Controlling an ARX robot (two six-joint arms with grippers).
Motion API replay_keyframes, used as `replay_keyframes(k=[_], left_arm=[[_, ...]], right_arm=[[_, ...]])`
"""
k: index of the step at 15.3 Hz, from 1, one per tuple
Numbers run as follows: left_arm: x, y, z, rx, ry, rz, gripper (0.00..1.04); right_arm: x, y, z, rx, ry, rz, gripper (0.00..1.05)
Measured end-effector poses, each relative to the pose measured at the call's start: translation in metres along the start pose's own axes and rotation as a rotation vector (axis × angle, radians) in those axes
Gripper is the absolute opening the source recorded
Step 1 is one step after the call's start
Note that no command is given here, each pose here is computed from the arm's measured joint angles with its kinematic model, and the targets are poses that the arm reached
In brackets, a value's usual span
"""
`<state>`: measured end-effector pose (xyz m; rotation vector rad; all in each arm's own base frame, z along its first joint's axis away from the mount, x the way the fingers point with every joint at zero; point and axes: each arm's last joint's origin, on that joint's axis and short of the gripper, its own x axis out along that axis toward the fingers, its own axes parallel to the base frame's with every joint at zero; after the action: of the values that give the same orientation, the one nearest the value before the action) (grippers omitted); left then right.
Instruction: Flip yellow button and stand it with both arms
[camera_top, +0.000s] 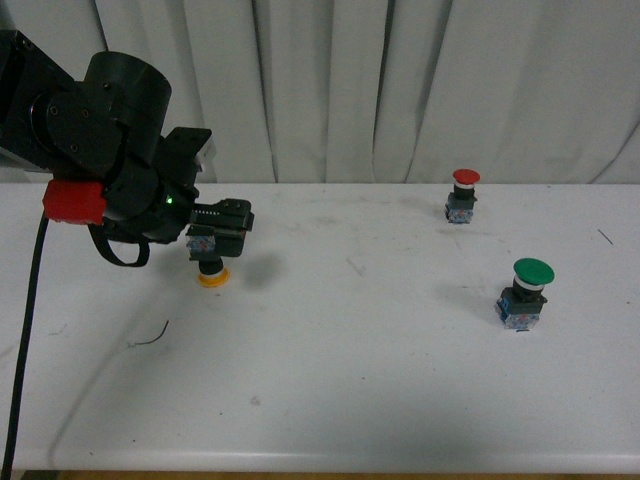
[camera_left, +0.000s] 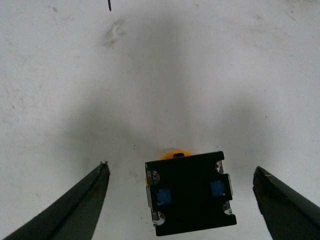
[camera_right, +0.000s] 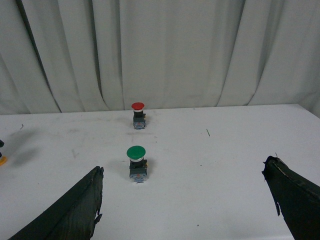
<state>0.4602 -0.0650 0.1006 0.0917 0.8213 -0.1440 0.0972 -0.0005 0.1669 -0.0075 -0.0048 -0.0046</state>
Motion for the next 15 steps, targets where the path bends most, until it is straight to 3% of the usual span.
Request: replay_keyframes(k=[4,5,10,13,15], left_arm=[[0.0,0.0,0.006,-0.009,-0.016,0.012,0.41],[-0.001,-0.001,0.007,-0.011,-0.015,0.01,0.37],[-0.029,-0.007,0.009,-0.042,-0.075,-0.044,0.36],[-0.096,-0.018,0.027,-0.025,-0.257,-0.085,0.36],[-0.135,-0.026,0.027,-0.012,-0.359,-0.105,0.36]], right_arm=[[0.0,0.0,0.0,0.0,0.0,0.0,0.98],[0.0,0.0,0.0,0.0,0.0,0.0,0.98],[0.0,0.0,0.0,0.0,0.0,0.0,0.98],[0.0,0.0,0.0,0.0,0.0,0.0,0.98],[0.0,0.0,0.0,0.0,0.0,0.0,0.98]])
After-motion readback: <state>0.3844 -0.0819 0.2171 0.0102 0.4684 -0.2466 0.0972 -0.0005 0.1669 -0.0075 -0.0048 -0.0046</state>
